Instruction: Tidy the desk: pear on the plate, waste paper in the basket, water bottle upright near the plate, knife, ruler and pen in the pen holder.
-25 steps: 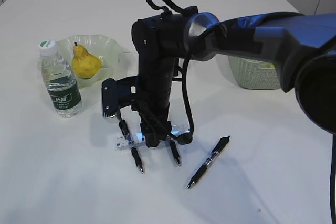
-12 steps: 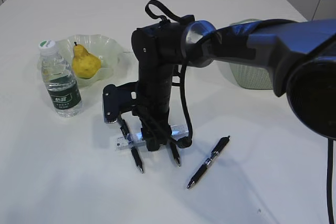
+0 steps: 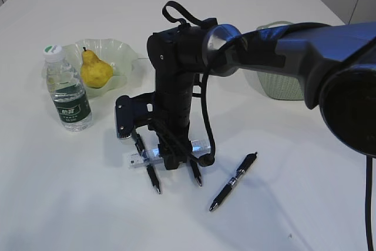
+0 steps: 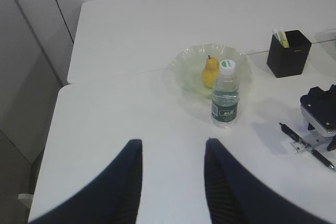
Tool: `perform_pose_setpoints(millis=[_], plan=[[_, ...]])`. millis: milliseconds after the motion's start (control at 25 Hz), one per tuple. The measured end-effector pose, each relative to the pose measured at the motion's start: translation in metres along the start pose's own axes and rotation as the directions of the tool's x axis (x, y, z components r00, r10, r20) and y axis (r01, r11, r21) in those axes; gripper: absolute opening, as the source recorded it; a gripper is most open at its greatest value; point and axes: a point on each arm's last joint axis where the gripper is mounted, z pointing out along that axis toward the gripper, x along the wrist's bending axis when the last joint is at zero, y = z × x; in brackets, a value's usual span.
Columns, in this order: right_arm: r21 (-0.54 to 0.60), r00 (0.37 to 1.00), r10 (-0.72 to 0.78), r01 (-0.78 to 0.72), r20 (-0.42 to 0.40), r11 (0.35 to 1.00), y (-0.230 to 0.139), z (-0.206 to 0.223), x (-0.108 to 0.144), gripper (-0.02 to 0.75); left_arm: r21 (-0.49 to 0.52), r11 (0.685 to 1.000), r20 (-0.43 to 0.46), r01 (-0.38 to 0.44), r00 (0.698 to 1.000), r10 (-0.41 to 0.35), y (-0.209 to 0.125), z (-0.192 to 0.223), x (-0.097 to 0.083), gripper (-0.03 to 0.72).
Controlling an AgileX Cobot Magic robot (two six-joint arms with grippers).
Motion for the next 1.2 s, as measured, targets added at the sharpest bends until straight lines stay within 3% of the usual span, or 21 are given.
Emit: perform_pose_setpoints(millis=[1200], plan=[[-0.049, 0.999, 0.029, -0.031, -0.033, 0.998, 0.0045, 0.0045, 0.0023, 0.514, 0.0, 1.0, -0.001, 0.0, 1.0, 0.0, 0.0, 0.0, 0.0001, 0.275]])
